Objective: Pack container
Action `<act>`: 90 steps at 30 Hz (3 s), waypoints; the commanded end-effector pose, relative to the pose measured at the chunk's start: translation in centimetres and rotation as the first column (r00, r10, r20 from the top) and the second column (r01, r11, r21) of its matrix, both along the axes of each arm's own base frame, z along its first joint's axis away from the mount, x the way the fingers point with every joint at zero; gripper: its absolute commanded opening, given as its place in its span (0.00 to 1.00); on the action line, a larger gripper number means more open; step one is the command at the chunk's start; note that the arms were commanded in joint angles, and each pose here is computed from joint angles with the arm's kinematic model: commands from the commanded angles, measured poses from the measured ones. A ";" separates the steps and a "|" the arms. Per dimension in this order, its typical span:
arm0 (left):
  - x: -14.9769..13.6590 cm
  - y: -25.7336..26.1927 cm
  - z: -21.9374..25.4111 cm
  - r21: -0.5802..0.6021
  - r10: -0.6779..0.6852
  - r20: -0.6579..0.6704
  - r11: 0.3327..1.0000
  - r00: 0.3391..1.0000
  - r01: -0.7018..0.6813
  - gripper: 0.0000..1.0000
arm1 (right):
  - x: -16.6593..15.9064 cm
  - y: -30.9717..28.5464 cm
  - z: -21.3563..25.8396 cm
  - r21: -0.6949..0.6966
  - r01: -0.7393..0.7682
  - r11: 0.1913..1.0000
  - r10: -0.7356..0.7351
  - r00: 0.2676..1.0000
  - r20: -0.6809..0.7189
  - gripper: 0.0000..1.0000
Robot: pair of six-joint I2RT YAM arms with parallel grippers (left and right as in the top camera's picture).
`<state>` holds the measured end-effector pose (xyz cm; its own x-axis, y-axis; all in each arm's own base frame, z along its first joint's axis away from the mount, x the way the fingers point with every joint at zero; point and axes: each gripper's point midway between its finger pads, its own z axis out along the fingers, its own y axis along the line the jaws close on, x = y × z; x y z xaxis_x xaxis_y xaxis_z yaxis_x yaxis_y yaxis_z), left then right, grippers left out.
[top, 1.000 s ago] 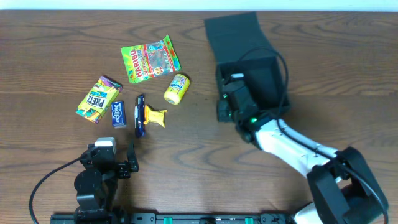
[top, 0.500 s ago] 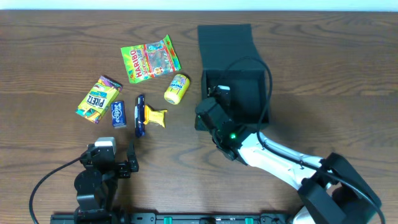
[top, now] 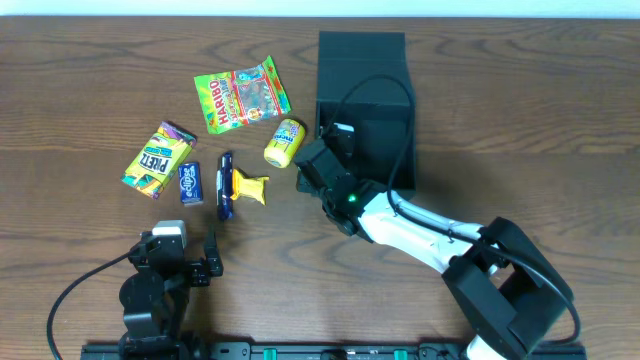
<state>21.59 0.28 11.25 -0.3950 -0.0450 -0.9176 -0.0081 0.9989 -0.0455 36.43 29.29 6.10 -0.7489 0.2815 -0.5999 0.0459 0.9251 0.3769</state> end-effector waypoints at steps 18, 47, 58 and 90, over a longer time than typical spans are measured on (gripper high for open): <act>0.0 0.3 -0.7 0.014 0.011 -0.011 1.000 1.000 -0.011 0.95 | -1.0 2.8 4.4 0.053 -0.190 0.980 0.188 0.981 0.038 0.99; 0.0 0.3 -0.7 0.014 0.011 -0.011 1.000 1.000 -0.011 0.95 | -6.0 -16.1 16.2 -0.252 -0.139 0.958 0.158 0.986 0.058 0.99; 0.0 0.3 -0.7 0.014 0.011 -0.011 1.000 1.000 -0.011 0.95 | -13.3 -20.0 17.2 -0.275 -0.166 0.947 0.164 0.986 -0.031 0.99; -2.5 -9.6 1.3 -0.507 -0.405 0.040 0.780 0.914 0.368 0.95 | -14.5 -20.6 16.9 -0.283 -0.173 0.943 0.163 0.985 -0.059 0.99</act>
<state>20.28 -6.87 12.40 -0.4817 -0.3047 -0.8216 0.2485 0.8516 -0.4615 21.83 8.89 22.67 -0.7994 -0.0247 -0.6003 -0.1084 0.9887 0.1036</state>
